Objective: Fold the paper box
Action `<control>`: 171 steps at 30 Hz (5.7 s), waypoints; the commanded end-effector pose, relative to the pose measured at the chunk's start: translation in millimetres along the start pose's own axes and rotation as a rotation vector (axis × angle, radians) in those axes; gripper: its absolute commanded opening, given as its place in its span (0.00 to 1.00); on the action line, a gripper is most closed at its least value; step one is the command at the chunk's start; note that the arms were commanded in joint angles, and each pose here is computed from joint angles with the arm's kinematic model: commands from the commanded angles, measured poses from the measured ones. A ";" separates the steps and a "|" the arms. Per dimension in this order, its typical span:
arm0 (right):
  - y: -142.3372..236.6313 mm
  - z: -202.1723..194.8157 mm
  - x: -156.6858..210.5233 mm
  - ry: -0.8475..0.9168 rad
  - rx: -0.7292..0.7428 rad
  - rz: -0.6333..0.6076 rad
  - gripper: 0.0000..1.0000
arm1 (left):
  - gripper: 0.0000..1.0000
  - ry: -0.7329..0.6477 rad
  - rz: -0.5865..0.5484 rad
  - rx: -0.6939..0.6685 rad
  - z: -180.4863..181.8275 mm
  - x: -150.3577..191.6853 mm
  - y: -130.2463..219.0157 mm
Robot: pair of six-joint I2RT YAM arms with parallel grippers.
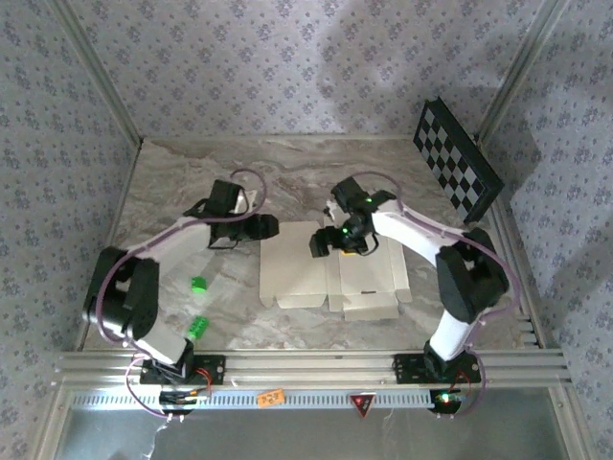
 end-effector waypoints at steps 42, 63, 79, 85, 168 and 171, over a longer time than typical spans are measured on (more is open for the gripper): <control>-81.9 -42.7 -139.8 -0.060 -0.123 -0.110 0.84 | 0.55 -0.062 0.373 -0.061 -33.0 138.4 -49.5; -0.9 -38.6 -102.5 -0.106 -0.159 -0.192 0.80 | 0.53 -0.093 0.091 -0.146 -41.9 40.6 2.4; -49.3 -71.1 -38.2 -0.211 -0.103 -0.034 0.75 | 0.51 0.034 0.160 -0.238 34.4 36.5 -40.2; -57.5 -79.8 -10.5 -0.259 -0.072 -0.009 0.74 | 0.49 0.082 0.170 -0.226 53.1 35.1 -49.6; -87.3 -25.5 -41.0 -0.205 -0.240 -0.039 0.59 | 0.59 0.248 0.036 -0.110 45.1 14.7 -33.2; -86.7 -25.1 -41.1 -0.203 -0.240 -0.041 0.59 | 0.56 0.245 0.026 -0.112 44.4 13.6 -31.5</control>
Point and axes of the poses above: each hand's point on the last joint's axis, 136 mm out from that joint toward the fingers, its own y axis back along the fingers, its own z axis along the line the jaws close on, x = y × z, the point moved 7 cm from there along y, back along the fingers, and after that the axes turned 9 degrees about y, right-handed, at the moved point
